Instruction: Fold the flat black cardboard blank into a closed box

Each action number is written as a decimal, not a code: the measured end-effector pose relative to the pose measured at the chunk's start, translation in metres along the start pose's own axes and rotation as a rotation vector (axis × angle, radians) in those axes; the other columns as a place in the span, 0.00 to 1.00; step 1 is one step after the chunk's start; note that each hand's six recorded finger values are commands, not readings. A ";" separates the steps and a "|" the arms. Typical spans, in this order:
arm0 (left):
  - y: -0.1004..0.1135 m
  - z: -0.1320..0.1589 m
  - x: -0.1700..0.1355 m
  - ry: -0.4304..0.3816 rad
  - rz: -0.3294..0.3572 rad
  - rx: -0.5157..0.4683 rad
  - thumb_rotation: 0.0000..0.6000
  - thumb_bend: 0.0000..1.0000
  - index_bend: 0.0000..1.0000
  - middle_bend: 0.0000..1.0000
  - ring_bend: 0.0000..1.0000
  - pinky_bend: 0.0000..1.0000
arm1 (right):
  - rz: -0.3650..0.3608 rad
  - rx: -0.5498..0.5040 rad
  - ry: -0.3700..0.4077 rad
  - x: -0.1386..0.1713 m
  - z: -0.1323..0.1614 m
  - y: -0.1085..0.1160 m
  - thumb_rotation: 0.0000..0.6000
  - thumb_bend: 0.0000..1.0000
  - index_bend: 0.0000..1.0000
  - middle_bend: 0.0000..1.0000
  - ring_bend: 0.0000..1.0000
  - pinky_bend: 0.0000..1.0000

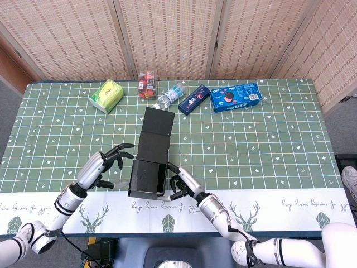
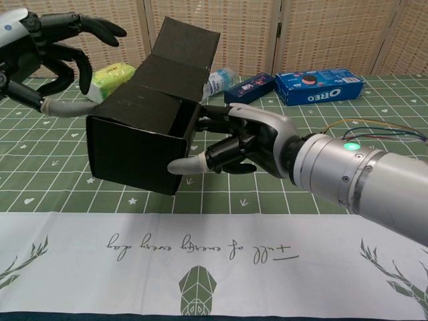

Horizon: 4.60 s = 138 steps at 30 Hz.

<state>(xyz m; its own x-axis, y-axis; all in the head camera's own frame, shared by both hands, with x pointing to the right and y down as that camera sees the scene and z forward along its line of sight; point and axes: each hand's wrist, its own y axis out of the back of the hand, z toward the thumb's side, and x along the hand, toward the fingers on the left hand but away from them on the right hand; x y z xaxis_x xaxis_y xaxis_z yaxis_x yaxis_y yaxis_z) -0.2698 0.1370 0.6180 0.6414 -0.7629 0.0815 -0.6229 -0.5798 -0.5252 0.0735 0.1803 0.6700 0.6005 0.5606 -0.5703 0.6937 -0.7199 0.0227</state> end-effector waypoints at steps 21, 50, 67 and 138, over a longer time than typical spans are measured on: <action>-0.031 -0.008 -0.007 -0.071 -0.207 0.164 1.00 0.11 0.39 0.30 0.58 0.89 | 0.047 0.015 -0.021 -0.004 -0.013 -0.002 1.00 0.43 0.32 0.40 0.75 1.00; -0.058 -0.006 -0.010 -0.180 -0.341 0.365 1.00 0.11 0.54 0.46 0.63 0.89 | 0.064 0.105 -0.025 -0.005 -0.022 0.002 1.00 0.44 0.32 0.40 0.77 1.00; -0.079 -0.022 -0.017 -0.192 -0.372 0.457 1.00 0.11 0.60 0.55 0.66 0.88 | 0.045 0.230 -0.064 -0.007 -0.041 0.009 1.00 0.44 0.32 0.39 0.77 1.00; -0.073 -0.060 -0.053 0.652 -0.208 -0.328 1.00 0.11 0.00 0.00 0.57 0.89 | -0.232 0.354 0.007 0.078 0.050 0.135 1.00 0.11 0.00 0.04 0.66 1.00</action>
<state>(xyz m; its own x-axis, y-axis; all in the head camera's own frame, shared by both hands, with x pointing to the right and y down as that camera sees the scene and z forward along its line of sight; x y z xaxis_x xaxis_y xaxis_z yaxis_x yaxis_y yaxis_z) -0.2851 0.2028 0.7030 0.4284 -0.5844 0.6892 -0.6848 -0.7076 -0.1743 0.1941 0.1061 0.5870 0.4480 0.7261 -0.5216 0.6317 -0.6699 -0.3901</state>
